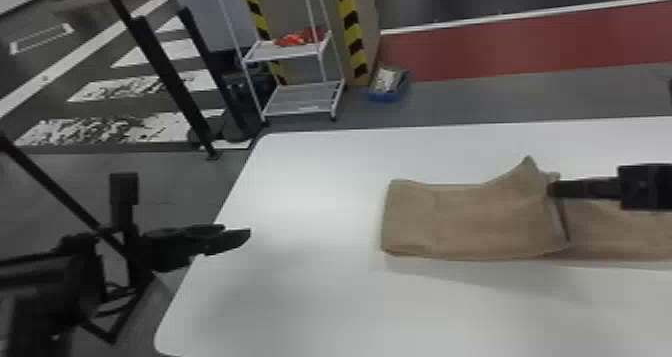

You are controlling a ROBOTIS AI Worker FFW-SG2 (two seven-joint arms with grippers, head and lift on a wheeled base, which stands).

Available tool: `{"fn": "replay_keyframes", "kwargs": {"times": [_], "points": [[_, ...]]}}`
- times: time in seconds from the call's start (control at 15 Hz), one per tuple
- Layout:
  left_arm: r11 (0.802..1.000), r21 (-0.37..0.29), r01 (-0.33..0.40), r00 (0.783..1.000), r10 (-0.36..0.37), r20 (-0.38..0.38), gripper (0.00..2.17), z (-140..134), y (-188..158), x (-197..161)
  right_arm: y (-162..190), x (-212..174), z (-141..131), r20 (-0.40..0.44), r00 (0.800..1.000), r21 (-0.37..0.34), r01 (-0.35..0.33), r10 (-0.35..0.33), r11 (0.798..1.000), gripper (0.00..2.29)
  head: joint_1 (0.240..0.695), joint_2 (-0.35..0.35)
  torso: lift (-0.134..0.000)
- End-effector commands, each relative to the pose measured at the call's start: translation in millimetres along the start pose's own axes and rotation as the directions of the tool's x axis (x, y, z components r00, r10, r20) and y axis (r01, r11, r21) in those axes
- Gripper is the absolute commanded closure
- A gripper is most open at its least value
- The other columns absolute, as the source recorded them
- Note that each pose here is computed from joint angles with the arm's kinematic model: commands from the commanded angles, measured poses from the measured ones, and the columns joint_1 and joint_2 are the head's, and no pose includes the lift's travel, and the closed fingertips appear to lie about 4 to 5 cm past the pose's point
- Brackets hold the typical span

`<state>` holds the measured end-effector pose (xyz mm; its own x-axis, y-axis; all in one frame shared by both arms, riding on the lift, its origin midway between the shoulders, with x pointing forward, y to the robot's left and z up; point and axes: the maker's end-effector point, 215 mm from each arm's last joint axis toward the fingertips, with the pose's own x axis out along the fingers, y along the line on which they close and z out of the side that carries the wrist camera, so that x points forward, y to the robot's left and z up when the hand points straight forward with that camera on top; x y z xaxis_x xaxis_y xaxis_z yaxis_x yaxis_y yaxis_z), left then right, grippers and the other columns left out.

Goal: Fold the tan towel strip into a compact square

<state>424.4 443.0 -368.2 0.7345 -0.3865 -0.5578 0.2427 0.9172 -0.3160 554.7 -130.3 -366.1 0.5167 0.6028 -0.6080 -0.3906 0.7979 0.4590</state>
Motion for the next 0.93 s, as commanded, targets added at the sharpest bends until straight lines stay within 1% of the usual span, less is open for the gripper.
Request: {"fn": "replay_keyframes", "kwargs": {"times": [0.0, 0.07, 0.13, 0.27, 0.33, 0.4, 0.53, 0.67, 0.8, 0.87], "points": [[1.0, 0.001, 0.005, 1.0, -0.005, 0.013, 0.08, 7, 0, -1, -6, -28, 31, 0.089, 0.996, 0.075, -0.031, 0.025, 0.997, 0.93, 0.695, 0.345, -0.128], [1.0, 0.003, 0.003, 1.0, -0.003, 0.017, 0.08, 10, 0, -1, -11, -35, 37, 0.115, 0.993, 0.094, -0.039, 0.028, 0.995, 0.93, 0.695, 0.337, -0.128], [1.0, 0.007, 0.002, 1.0, -0.002, 0.018, 0.08, 10, 0, -1, -17, -38, 34, 0.121, 0.992, 0.119, -0.043, 0.029, 0.992, 0.93, 0.695, 0.328, -0.128], [1.0, 0.004, 0.003, 1.0, -0.003, 0.014, 0.08, 9, -1, 2, -24, -30, 15, 0.091, 0.996, 0.141, -0.032, 0.019, 0.989, 0.93, 0.695, 0.301, -0.128], [1.0, -0.002, 0.006, 1.0, -0.006, 0.011, 0.08, 7, -1, 5, -31, -23, 1, 0.062, 0.998, 0.164, -0.019, 0.009, 0.986, 0.93, 0.695, 0.298, -0.128], [1.0, -0.003, 0.002, 1.0, -0.002, 0.008, 0.08, 6, 0, 7, -35, -20, -1, 0.062, 0.998, 0.162, -0.016, 0.006, 0.987, 0.93, 0.695, 0.296, -0.128], [1.0, 0.001, 0.005, 1.0, -0.005, 0.0, 0.08, 4, -3, 11, -46, -28, 11, 0.097, 0.995, 0.196, -0.024, 0.005, 0.98, 0.93, 0.695, 0.293, -0.128], [1.0, 0.002, 0.013, 1.0, -0.013, -0.002, 0.08, 5, -6, 17, -48, -31, 11, 0.094, 0.996, 0.208, -0.019, -0.001, 0.978, 0.91, 0.695, 0.282, -0.128], [1.0, 0.004, 0.021, 1.0, -0.021, -0.009, 0.08, 3, -10, 21, -51, -25, -5, 0.053, 0.998, 0.202, 0.013, -0.025, 0.979, 0.48, 0.695, 0.265, -0.128], [1.0, 0.002, 0.021, 1.0, -0.021, -0.009, 0.08, 1, -10, 22, -53, -22, -9, 0.041, 0.999, 0.195, 0.026, -0.034, 0.98, 0.38, 0.695, 0.262, -0.128]]}}
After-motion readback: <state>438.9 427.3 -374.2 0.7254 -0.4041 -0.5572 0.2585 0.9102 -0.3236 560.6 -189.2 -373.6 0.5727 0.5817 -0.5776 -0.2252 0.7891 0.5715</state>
